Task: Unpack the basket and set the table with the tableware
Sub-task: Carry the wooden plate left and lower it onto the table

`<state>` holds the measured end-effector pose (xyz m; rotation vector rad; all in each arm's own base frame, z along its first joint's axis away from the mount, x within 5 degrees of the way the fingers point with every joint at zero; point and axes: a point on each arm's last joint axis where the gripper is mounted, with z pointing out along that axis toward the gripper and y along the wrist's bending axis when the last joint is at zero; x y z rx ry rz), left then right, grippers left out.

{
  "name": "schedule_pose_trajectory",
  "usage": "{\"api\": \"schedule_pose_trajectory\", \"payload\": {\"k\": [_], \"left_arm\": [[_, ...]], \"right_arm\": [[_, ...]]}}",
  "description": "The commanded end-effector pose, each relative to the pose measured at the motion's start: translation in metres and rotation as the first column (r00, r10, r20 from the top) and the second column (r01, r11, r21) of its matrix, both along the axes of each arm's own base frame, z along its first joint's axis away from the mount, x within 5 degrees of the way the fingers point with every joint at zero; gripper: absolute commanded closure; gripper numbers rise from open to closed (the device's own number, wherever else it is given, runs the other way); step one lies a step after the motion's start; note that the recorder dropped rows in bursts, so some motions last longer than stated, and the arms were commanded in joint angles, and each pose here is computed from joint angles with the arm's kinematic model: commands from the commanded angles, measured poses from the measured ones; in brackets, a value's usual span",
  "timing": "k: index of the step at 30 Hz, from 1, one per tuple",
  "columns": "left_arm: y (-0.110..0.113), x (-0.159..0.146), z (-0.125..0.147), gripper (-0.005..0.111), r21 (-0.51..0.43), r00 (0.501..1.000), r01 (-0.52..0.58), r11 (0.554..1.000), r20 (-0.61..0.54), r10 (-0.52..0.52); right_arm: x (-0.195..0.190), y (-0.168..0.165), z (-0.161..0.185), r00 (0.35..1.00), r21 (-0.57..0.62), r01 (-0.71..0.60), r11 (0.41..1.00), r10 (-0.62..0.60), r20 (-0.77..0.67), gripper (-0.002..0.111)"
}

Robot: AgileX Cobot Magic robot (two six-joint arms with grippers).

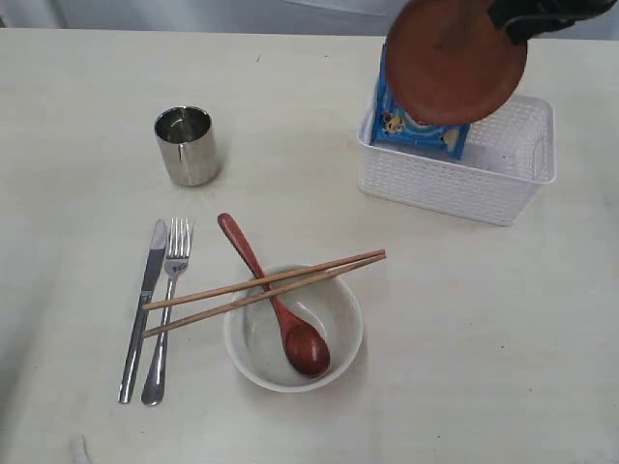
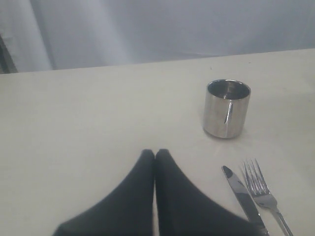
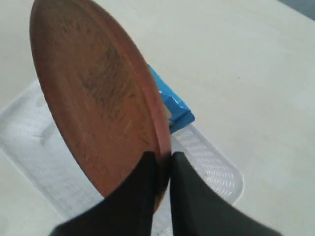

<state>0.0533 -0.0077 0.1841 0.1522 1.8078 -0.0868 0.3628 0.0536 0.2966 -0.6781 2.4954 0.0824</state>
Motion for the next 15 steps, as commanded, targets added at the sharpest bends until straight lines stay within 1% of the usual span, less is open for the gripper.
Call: {"api": "schedule_pose_trajectory", "payload": {"k": [1, 3, 5, 6, 10, 12, 13, 14, 15], "left_arm": [[0.0, 0.0, 0.0, 0.107, -0.006, 1.0, 0.005, 1.0, 0.008, -0.005], [0.0, 0.0, 0.0, 0.107, -0.006, 1.0, 0.005, 1.0, 0.008, -0.005], [0.0, 0.0, 0.0, 0.107, -0.006, 1.0, 0.005, 1.0, 0.008, -0.005], [0.0, 0.0, 0.0, 0.107, -0.006, 1.0, 0.005, 1.0, 0.008, -0.005], [0.0, 0.0, 0.0, 0.107, -0.006, 1.0, 0.005, 1.0, 0.008, -0.005], [0.0, 0.0, 0.0, 0.107, -0.006, 1.0, 0.005, 1.0, 0.008, -0.005], [0.0, 0.0, 0.0, 0.107, -0.006, 1.0, 0.005, 1.0, 0.008, -0.005], [0.0, 0.0, 0.0, 0.107, -0.006, 1.0, 0.005, 1.0, 0.008, -0.005], [0.0, 0.0, 0.0, 0.107, -0.006, 1.0, 0.005, 1.0, 0.008, -0.005]], "right_arm": [[-0.007, 0.006, 0.03, 0.997, 0.144, 0.027, 0.989, -0.038, 0.07, 0.109], [-0.01, 0.015, 0.041, 0.997, 0.248, 0.027, 0.968, -0.045, 0.065, 0.109], [-0.013, 0.027, 0.046, 0.999, 0.327, 0.01, 0.945, -0.024, 0.04, 0.109], [-0.017, 0.043, 0.045, 1.0, 0.36, -0.015, 0.933, 0.012, 0.012, 0.109], [-0.02, 0.079, 0.03, 0.997, 0.358, -0.03, 0.933, 0.052, -0.051, 0.109], [-0.018, 0.095, 0.021, 0.997, 0.357, -0.022, 0.934, 0.045, -0.057, 0.109], [-0.015, 0.112, 0.013, 0.998, 0.364, -0.021, 0.931, 0.039, -0.044, 0.109], [-0.014, 0.118, 0.01, 0.999, 0.37, -0.019, 0.929, 0.036, -0.04, 0.109], [-0.011, 0.131, 0.001, 0.999, 0.386, -0.007, 0.923, 0.023, -0.038, 0.109]]}}
